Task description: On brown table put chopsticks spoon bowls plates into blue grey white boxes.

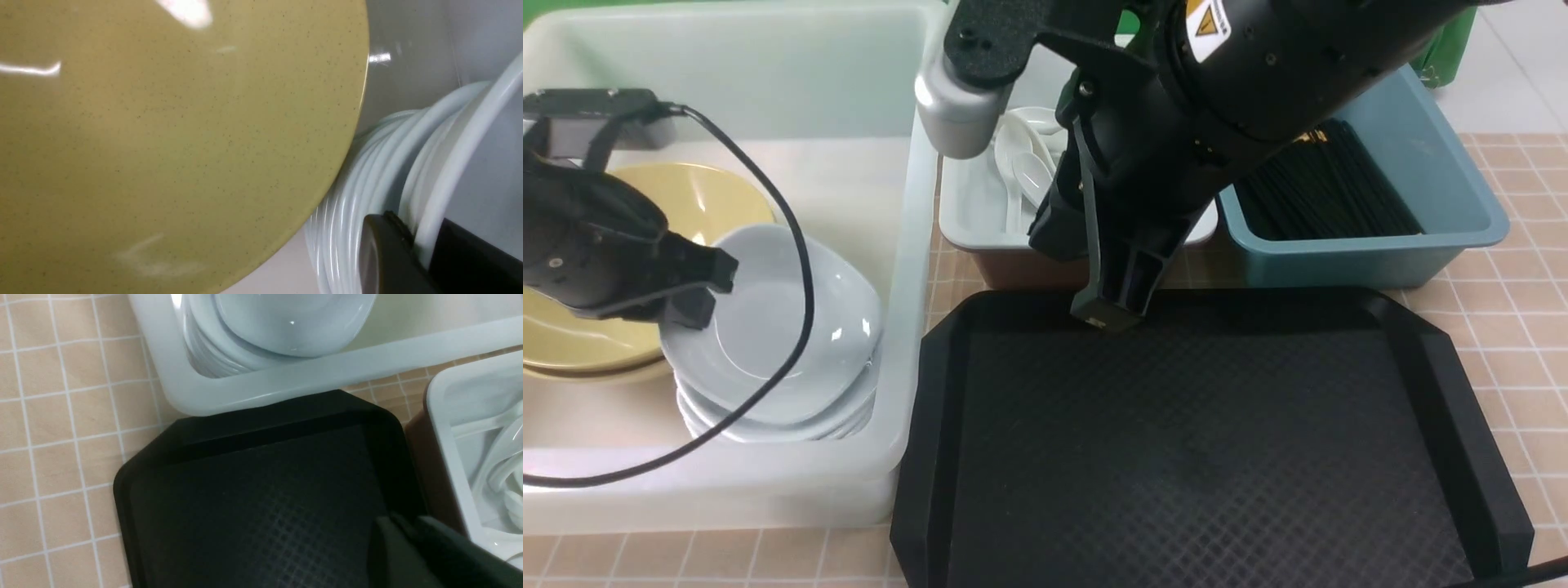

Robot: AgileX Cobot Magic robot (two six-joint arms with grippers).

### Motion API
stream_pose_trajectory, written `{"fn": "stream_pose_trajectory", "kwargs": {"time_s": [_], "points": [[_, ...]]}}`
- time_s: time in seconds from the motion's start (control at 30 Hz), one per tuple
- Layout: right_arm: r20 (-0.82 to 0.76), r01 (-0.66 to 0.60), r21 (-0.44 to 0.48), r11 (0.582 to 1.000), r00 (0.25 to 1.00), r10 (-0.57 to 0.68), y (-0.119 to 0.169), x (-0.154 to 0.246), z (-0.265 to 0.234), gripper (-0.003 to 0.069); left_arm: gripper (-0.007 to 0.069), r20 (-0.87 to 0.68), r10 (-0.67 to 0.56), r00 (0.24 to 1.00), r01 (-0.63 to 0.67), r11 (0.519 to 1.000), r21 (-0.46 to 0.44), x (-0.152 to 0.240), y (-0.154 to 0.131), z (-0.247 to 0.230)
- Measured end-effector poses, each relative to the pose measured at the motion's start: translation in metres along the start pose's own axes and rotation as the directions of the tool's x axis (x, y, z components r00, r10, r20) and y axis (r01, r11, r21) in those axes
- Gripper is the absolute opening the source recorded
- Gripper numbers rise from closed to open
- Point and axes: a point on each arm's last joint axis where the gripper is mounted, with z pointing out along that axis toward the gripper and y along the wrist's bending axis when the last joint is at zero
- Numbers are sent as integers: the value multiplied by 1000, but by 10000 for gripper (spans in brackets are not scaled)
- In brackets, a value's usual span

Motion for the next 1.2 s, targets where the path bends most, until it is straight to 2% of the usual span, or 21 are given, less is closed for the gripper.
{"fn": "stream_pose_trajectory", "kwargs": {"time_s": [0.17,0.33,0.43,0.5,0.6,0.73,0.77,0.9,1.03,1.1,1.2], "points": [[-3,0,-1,1000,1000,0,0,0,0,107,175,-12,23,1000,-23,1000,0,0,1,3],[-10,2,0,1000,1000,-2,0,1,0,111,379,16,31,999,-31,999,-6,1,-1,-6],[-24,5,-1,1000,1000,-5,0,2,0,112,444,48,39,998,-39,999,-11,3,-3,-20],[-39,7,2,1000,999,-7,0,4,0,113,460,80,46,996,-45,999,-16,5,-6,-36],[-58,-23,2,1000,998,23,-1,6,-1,117,444,133,31,991,-28,999,-25,13,-11,-60],[-58,-65,17,998,996,66,-6,12,-8,119,358,175,27,984,-16,998,-62,30,-15,-86],[-55,-85,33,996,995,86,-9,17,-14,120,301,205,29,978,-13,996,-83,42,-16,-95],[-25,-133,70,989,991,135,-10,32,-29,120,155,286,37,958,-6,994,-110,76,-21,-100],[34,-164,99,981,986,162,0,51,-40,120,39,420,52,906,7,991,-137,118,-26,-96],[92,-173,117,978,982,163,9,65,-46,121,5,486,63,872,12,989,-150,138,-28,-92],[168,-187,144,972,972,162,20,81,-54,123,0,565,78,821,20,986,-166,162,-31,-88]]}}
